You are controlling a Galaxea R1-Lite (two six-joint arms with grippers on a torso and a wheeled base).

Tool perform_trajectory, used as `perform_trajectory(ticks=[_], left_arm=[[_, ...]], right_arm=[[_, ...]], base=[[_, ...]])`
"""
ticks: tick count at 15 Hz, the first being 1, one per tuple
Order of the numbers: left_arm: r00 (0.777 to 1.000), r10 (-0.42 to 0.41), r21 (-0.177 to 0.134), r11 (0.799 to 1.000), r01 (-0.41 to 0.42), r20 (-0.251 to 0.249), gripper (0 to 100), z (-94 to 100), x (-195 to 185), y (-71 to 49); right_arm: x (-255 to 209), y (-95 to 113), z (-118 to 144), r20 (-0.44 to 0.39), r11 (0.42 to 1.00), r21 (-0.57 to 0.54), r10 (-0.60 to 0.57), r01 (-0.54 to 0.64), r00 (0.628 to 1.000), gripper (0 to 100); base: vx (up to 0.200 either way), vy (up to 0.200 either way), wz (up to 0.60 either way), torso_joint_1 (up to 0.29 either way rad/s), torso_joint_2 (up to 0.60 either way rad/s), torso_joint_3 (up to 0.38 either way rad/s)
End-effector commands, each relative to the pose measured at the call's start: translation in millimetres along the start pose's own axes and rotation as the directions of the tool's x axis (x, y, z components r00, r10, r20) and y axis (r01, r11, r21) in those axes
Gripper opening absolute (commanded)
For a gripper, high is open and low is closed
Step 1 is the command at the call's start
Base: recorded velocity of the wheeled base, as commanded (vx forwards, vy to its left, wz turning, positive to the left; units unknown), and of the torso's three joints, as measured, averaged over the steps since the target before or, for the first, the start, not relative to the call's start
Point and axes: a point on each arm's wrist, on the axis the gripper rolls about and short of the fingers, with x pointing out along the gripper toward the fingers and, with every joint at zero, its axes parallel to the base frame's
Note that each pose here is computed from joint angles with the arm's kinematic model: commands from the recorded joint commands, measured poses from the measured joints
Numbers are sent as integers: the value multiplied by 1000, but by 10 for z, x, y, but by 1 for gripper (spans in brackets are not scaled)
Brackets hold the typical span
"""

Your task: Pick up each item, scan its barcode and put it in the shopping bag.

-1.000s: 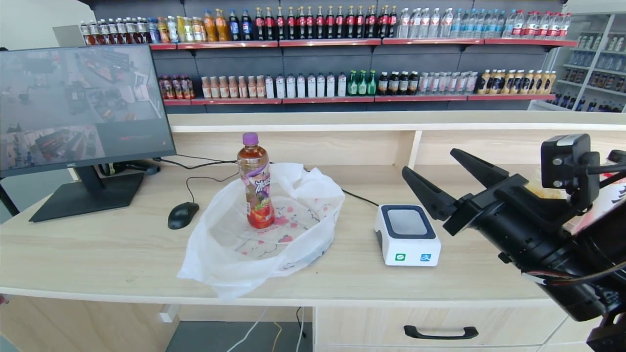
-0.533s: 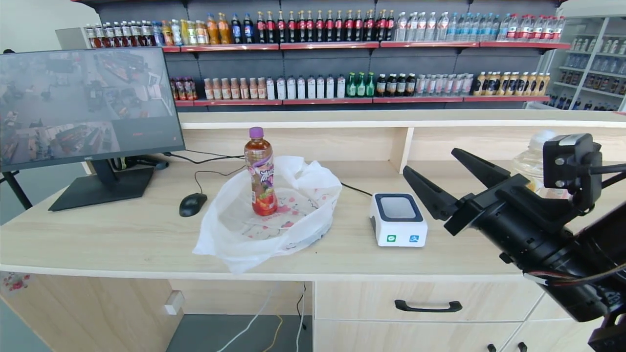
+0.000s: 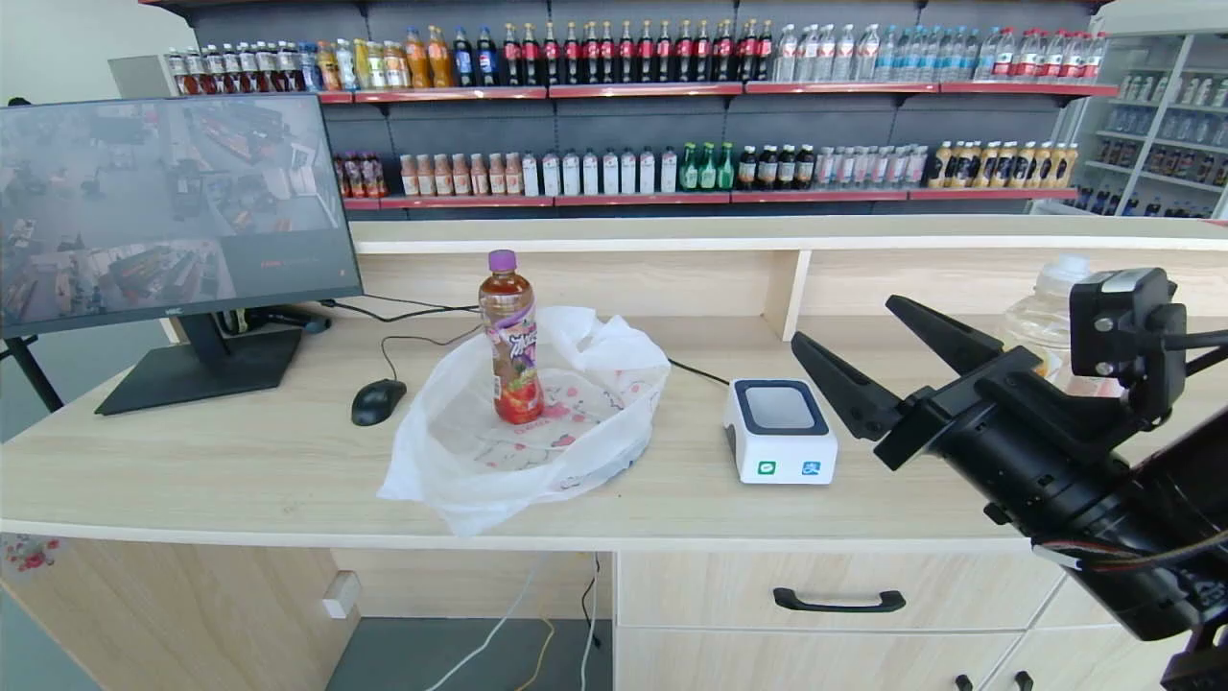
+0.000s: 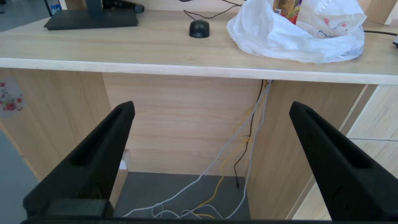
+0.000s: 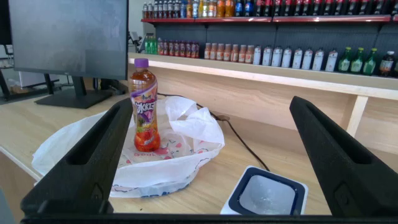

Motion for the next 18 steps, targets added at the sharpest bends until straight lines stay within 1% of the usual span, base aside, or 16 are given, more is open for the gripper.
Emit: perform_trajectory(ticks=[1,4,5,6,18], left_arm=[[1000,0,0,1000,0,1,100,0,0,0],[1000,0,4,1000,0,1,100,0,0,0],[1000,0,4,1000,0,1,100,0,0,0],[1000,-1,23,1000,1,1,100,0,0,0],[1000,-1,23,1000,1,1,100,0,0,0]], right_arm=[[-28,0,11,1,1000,0,1,-1,1000,100],[-54,0,10,-4,1000,0,1,-1,1000,100],[-54,0,10,-4,1000,0,1,-1,1000,100],[-61,-1,9,-5,1000,0,1,-1,1000,100],[-86,-1,7,-10,1000,0,1,-1,1000,100]], base=[[0,0,0,0,0,0],[0,0,0,0,0,0],[0,-200,0,7,2,2],[0,-200,0,7,2,-2],[0,-200,0,4,2,1]])
